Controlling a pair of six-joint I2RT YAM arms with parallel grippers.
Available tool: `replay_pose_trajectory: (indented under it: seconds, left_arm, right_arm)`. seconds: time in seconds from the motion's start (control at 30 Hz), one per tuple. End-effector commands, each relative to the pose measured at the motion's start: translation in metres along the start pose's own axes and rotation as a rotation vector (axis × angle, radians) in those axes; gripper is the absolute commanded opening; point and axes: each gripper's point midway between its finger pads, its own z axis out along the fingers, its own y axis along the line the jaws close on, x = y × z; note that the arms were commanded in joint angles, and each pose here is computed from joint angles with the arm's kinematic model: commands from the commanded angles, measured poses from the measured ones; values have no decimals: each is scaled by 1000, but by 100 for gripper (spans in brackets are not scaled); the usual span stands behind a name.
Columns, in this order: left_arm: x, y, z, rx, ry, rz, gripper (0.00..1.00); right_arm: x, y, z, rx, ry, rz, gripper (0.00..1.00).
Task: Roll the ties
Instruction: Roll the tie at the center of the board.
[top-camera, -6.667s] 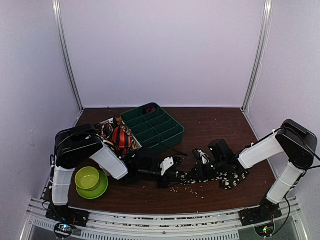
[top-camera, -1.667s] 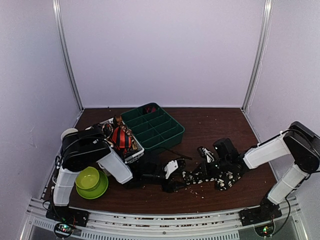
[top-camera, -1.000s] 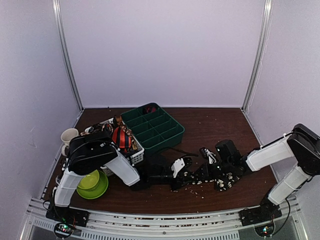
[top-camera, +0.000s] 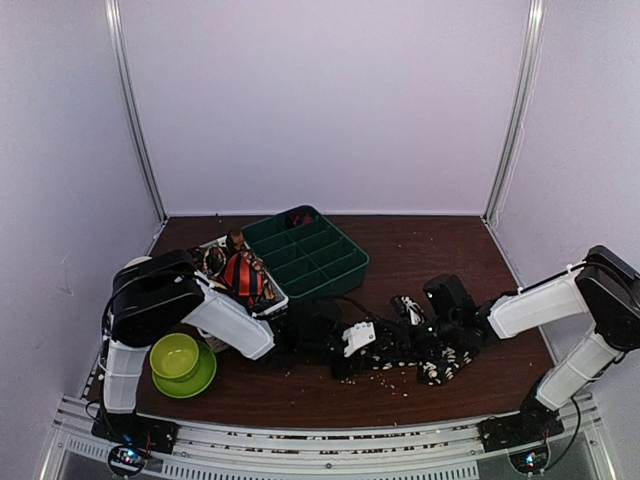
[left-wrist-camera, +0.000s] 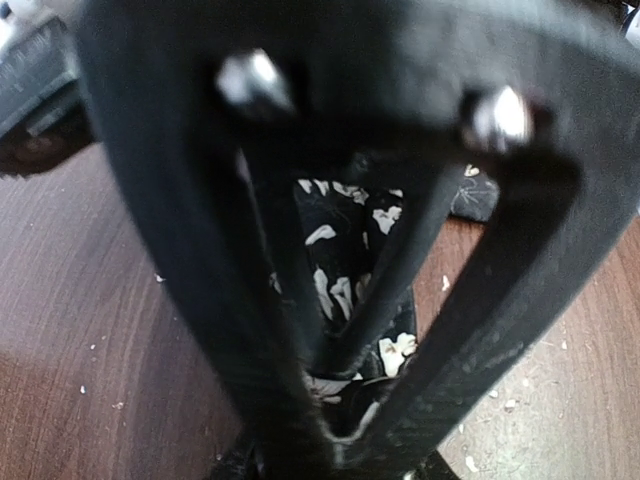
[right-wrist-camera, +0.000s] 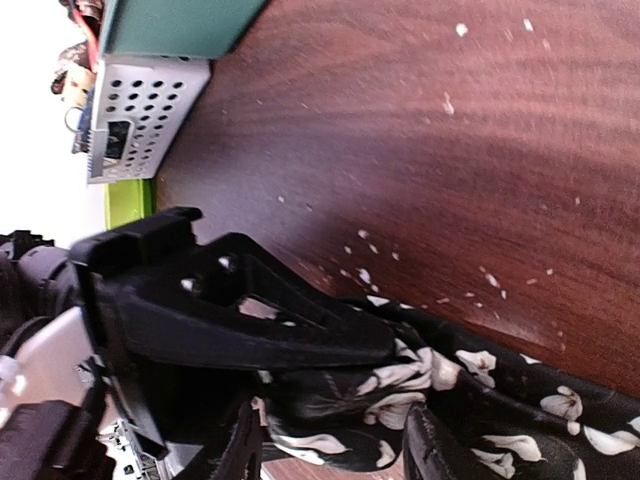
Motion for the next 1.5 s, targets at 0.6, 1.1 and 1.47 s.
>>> replay_pose_trajectory:
  seconds: [0.6,1.1,1.47]
  left_arm:
    - [47,-5,-2,26,174,-27,51]
    - [-5,6,-14,-20,-111,-131,69]
    - [-16,10,11,-7,-206,-160,70]
  right_arm:
    - [11,-32,11,78,40,-17,0]
    - [19,-77,-8,167,5,19,0]
    - [30,-106,-20,261,12,54,0]
